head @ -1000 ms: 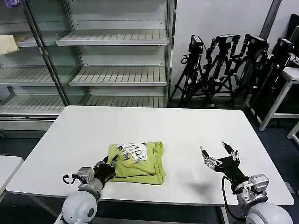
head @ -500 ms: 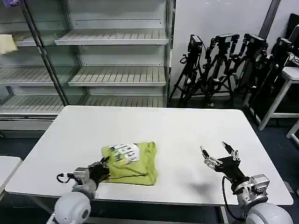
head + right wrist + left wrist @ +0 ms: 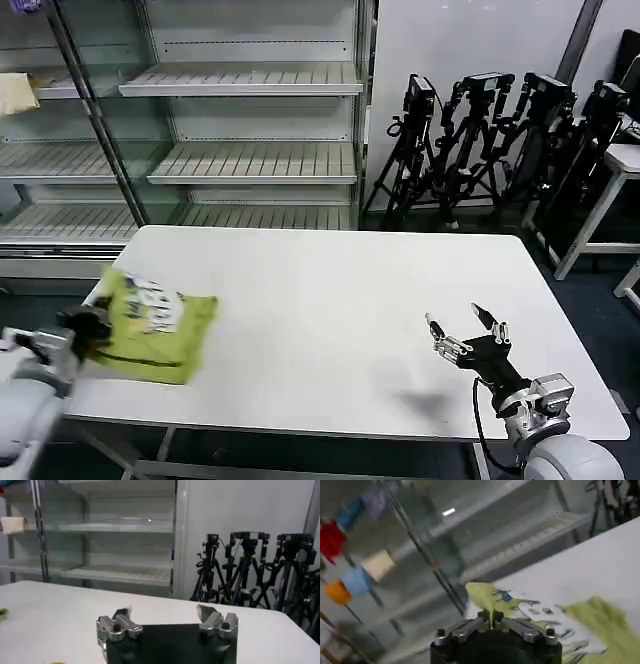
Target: Fold and organize the clothes.
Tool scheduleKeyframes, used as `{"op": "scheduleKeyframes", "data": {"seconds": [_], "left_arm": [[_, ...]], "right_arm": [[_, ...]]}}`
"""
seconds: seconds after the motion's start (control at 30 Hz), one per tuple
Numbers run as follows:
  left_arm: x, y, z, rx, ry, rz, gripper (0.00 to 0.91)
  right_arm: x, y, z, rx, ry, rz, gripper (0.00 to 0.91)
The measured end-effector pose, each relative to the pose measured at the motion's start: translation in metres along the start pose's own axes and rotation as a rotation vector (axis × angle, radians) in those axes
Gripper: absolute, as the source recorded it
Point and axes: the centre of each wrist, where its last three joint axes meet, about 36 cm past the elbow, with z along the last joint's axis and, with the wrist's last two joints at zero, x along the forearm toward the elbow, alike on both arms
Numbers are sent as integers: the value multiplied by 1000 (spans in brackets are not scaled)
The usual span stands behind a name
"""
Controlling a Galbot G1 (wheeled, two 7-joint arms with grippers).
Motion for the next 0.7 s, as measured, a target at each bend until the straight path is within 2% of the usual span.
{"op": "scheduleKeyframes", "data": {"seconds": [0.1,0.2,0.3,0.5,0.6,0.7], "left_arm": [[10,9,-12,-89,-27,-11,0],[23,-5,-20,-152,-53,7,0],[38,-39,-20,-210,-80,34,10],[63,-127,-20,-284,-173,146,10],[70,-151,-26,-314,-224,180,10],[73,-160,-34,-349,-262,189,10]], "right_arm": [[1,0,1,-3,3,3,907],[2,-1,3,-5,8,7,907],[3,-1,4,-1,13,12,907],[6,0,4,5,20,11,907],[7,-1,4,8,22,12,907],[8,-2,4,11,22,13,907]]}}
